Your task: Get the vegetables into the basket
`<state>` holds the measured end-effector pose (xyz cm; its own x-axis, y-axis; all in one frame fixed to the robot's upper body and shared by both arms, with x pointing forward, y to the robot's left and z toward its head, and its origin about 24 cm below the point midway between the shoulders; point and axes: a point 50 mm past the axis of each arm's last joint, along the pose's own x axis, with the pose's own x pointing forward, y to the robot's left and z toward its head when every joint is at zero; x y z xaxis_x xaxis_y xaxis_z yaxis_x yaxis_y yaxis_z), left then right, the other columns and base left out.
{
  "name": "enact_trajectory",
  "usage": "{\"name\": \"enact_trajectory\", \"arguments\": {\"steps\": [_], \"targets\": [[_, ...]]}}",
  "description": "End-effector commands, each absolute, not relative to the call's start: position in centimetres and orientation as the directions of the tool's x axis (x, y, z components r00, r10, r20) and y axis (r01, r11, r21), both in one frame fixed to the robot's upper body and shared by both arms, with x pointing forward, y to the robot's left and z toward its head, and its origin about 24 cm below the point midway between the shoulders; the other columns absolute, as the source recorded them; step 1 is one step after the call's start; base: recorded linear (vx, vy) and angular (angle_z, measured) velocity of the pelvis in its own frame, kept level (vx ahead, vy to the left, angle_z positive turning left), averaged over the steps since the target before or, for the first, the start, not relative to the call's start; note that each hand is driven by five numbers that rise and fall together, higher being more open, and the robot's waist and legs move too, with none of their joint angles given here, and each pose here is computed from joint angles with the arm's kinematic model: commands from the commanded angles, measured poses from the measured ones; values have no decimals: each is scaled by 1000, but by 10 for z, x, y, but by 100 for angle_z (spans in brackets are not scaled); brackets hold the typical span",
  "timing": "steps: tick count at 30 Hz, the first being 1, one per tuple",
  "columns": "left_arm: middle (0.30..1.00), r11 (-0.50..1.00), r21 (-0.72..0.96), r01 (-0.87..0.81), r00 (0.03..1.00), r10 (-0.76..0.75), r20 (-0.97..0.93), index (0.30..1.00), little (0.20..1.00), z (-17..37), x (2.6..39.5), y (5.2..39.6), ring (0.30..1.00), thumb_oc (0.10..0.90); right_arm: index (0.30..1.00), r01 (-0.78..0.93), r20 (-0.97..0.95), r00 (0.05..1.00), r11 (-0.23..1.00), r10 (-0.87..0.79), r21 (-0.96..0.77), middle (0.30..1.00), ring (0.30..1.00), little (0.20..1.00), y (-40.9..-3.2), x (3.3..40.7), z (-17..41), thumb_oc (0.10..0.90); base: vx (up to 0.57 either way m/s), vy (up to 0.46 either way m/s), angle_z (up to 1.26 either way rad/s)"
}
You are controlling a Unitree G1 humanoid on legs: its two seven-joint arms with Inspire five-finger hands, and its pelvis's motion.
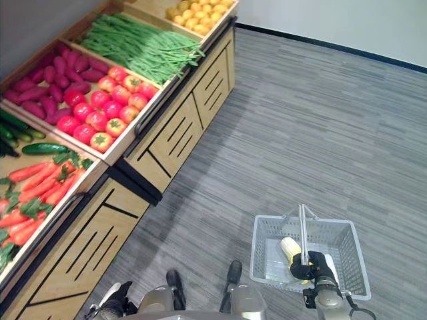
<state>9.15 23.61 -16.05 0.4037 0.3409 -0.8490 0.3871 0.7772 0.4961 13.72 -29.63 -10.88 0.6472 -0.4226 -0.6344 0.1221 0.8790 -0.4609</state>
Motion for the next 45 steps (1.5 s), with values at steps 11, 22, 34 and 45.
{"name": "enact_trajectory", "arguments": {"steps": [11, 22, 34, 45], "targets": [[1000, 746, 549, 378, 368, 423, -828, 1000, 1000, -156, 80, 262, 1000, 900, 300, 160, -506, 752, 862, -423, -481, 300, 300, 300, -301, 163, -88, 400, 134, 144, -8], [1000, 733, 602, 316, 403, 471, -785, 1000, 1000, -149, 93, 275, 1000, 900, 300, 142, -541, 725, 862, -426, -487, 300, 300, 300, -292, 170, -97, 400, 78, 75, 22], [1000, 787, 578, 215, 457, 442, -772, 1000, 1000, -147, 103, 269, 1000, 900, 300, 162, -683, 522, 845, -511, -509, 300, 300, 300, -310, 118, -122, 400, 110, -283, 89], [1000, 846, 531, 52, 438, 459, -773, 1000, 1000, -148, 111, 259, 1000, 900, 300, 218, -705, 419, 817, -573, -534, 300, 300, 300, -326, 89, -124, 400, 20, -133, 50]]}}
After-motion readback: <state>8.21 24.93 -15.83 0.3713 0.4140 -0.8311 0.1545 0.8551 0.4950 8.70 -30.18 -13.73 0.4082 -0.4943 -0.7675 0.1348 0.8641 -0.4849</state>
